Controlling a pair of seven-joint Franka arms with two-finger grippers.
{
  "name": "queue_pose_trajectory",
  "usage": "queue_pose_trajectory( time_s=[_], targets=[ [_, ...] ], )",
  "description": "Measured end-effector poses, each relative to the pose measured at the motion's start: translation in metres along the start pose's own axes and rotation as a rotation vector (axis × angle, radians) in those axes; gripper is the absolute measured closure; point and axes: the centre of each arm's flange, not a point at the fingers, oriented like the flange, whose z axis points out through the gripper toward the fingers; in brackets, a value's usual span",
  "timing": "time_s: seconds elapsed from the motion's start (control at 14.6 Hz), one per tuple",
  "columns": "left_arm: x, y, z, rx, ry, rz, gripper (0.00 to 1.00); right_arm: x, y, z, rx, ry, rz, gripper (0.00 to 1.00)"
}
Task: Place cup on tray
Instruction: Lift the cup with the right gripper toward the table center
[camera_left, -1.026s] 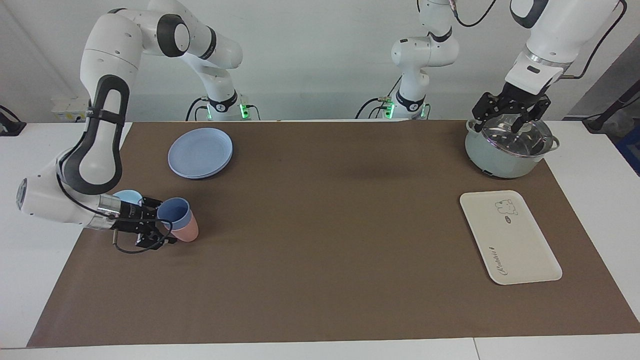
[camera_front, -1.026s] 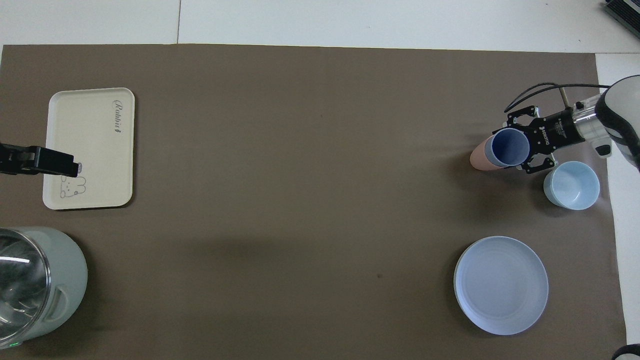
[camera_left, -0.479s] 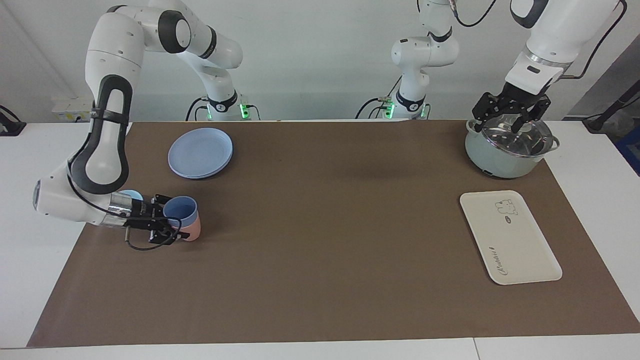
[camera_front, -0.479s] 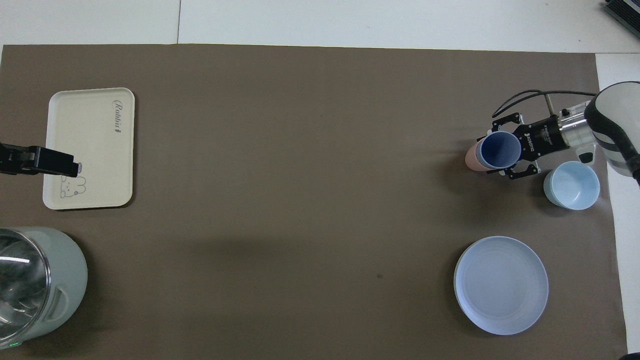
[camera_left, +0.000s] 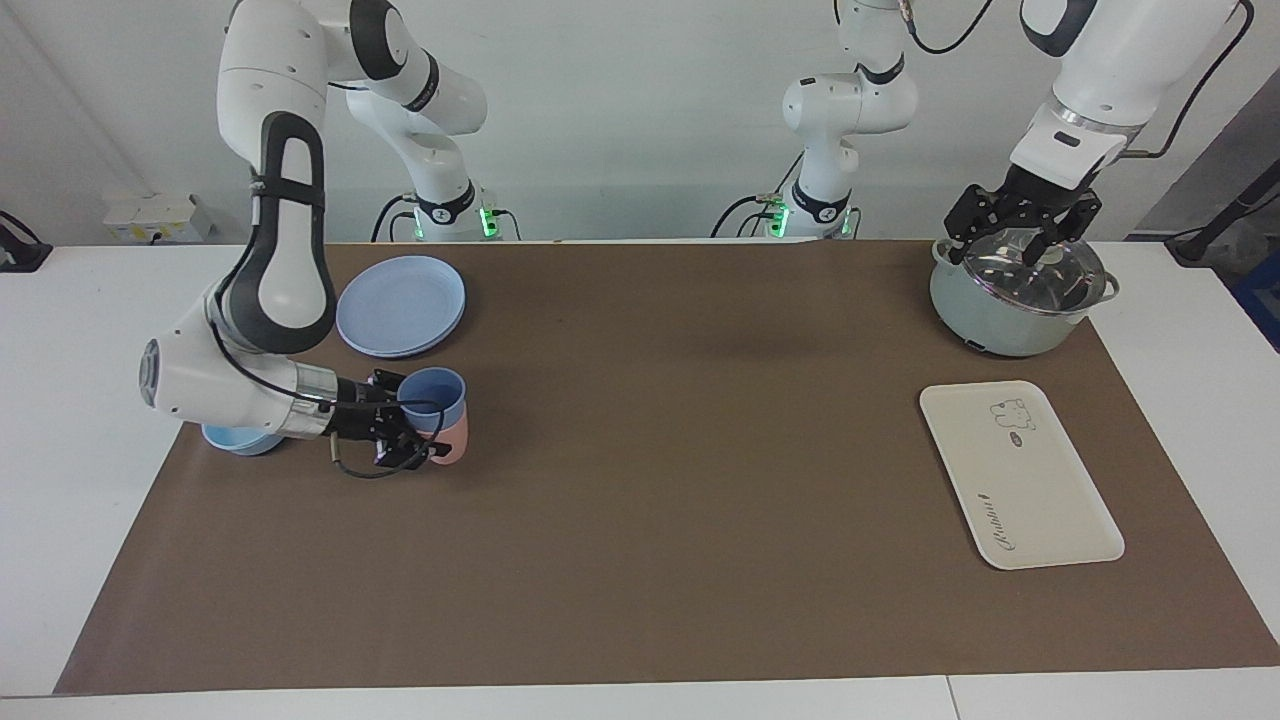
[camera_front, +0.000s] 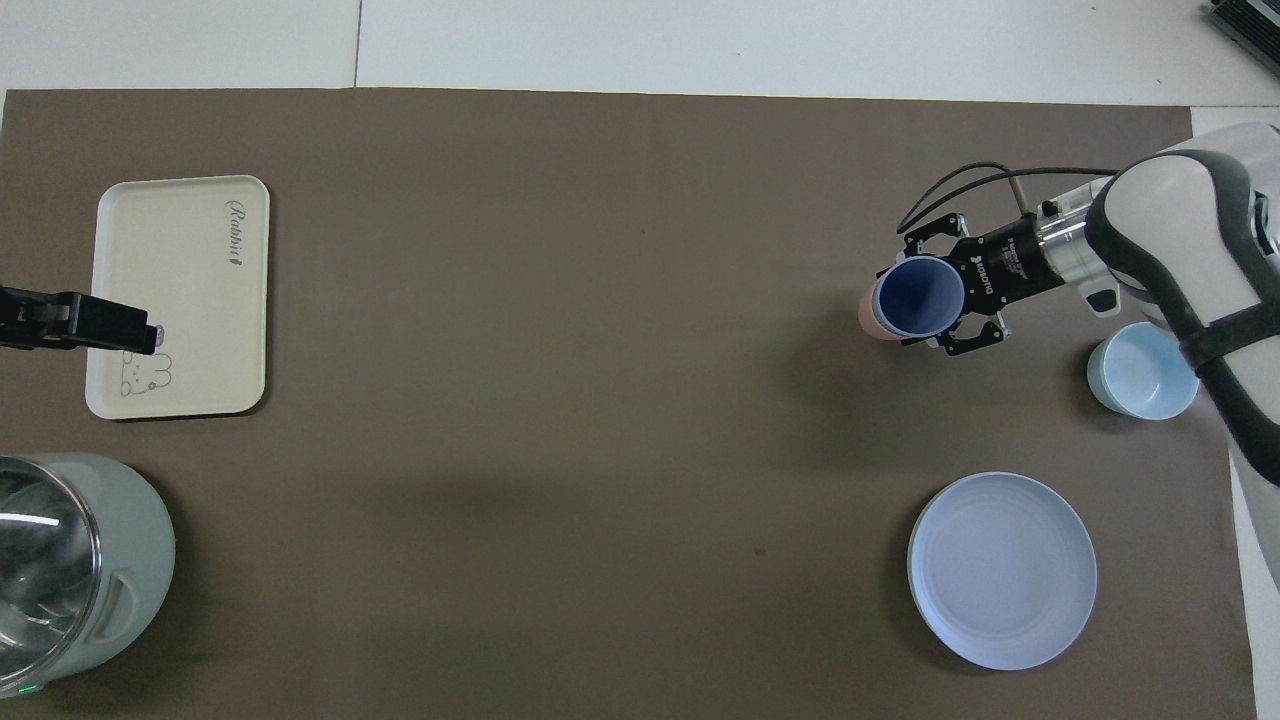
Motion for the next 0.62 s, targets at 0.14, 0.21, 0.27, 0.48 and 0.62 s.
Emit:
queue_pose_trajectory(
  time_s=[0.14,0.21,0.27,0.48,0.62],
  targets=[
    [0.0,0.0,0.0,0.0,0.0,0.0,0.0,-0.039,-0.01,0.013,0.006,0.026,0.036,0.19],
    [0.0,0.0,0.0,0.0,0.001,0.0,0.0,-0.057,-0.015,0.02,0.014,0.039,0.056,0.19],
    [0.0,0.0,0.0,0.0,0.002,0.0,0.0,-0.074,-0.019,0.027,0.021,0.05,0.073,0.19],
    [0.001,0.001,-0.001,0.0,0.014,0.001,0.0,-0.133,-0.031,0.049,0.061,0.082,0.116,0.19],
    [0.003,0.011,-0.002,-0.018,0.027,0.005,0.0,-0.17,-0.039,0.06,0.114,0.099,0.154,0.19]
  ],
)
